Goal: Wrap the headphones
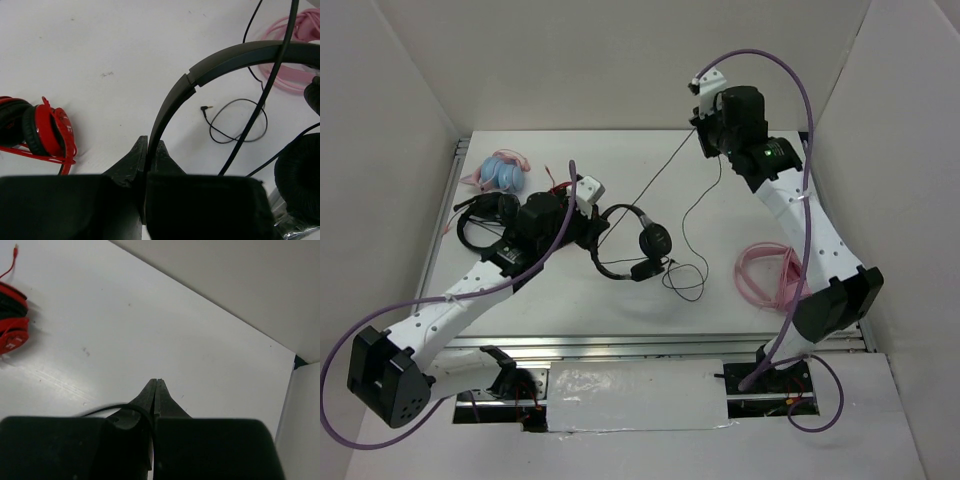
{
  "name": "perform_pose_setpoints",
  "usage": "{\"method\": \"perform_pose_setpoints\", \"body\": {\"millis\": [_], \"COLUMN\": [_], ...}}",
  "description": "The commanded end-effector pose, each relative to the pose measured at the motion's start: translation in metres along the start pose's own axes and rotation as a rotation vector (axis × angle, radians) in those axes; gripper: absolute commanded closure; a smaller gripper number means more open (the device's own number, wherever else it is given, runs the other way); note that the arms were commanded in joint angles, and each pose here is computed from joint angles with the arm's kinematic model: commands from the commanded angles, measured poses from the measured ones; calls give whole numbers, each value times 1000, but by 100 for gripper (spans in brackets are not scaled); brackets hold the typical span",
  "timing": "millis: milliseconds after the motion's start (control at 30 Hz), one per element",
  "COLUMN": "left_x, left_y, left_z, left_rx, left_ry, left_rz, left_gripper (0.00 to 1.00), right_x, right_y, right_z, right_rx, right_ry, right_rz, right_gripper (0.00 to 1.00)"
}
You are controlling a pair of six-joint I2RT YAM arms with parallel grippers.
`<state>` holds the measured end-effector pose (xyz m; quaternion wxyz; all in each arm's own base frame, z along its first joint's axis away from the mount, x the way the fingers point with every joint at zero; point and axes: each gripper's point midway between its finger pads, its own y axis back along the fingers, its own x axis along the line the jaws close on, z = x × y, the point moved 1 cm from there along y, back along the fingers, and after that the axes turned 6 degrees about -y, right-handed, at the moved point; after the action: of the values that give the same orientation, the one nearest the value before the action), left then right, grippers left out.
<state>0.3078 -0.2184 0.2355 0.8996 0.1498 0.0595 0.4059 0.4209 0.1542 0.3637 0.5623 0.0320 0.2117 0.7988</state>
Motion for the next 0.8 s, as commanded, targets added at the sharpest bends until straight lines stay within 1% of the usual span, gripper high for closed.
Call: {"method": "perform_pose_setpoints", "body": {"millis": [0,67,100,167,200,267,300,367,400,433,467,500,533,567,667,733,767], "left_x": [-16,-17,-16,-8,0,4,4,6,11,15,20,29,33,37,49,59,60], "left_y": [10,12,12,11,10,6,4,1,-1,-2,-2,-2,-4,-5,-7,-7,-7], "left_z": [35,34,37,36,40,34,37,39,31,30,38,37,28,34,29,20,21], "left_rx": [-134,-120,-118,-106,-106,-76,-78,-76,-42,-33,-40,-24,27,27,49,87,90], "left_ry": [-30,-30,-27,22,34,33,35,53,74,95,110,125,151,152,197,222,221], "left_rz": [-70,-60,-46,15,67,85,85,96,133,156,184,242,272,289,370,426,434], "left_gripper": [100,100,100,100,100,100,100,100,100,100,100,100,100,100,100,100,100], "right_x": [-28,-39,-51,-56,-51,-47,-46,-47,-53,-57,-61,-68,-72,-76,-97,-108,-112], "right_y": [-10,-19,-21,-22,-12,-11,-5,-5,-5,-5,-4,1,-1,1,7,10,15], "right_z": [31,23,23,14,24,15,22,19,14,12,14,15,10,13,15,14,19], "right_rx": [-116,-99,-111,-109,-155,-160,-196,-198,-192,-193,-215,-230,-230,-251,-278,-295,-322], "right_ry": [-108,-172,-193,-240,-242,-232,-225,-234,-246,-261,-276,-292,-301,-306,-338,-362,-363], "right_rz": [-22,-49,-70,-68,-22,-12,-18,-29,-49,-63,-73,-87,-97,-106,-164,-189,-190], "right_gripper": [100,100,100,100,100,100,100,100,100,100,100,100,100,100,100,100,100]}}
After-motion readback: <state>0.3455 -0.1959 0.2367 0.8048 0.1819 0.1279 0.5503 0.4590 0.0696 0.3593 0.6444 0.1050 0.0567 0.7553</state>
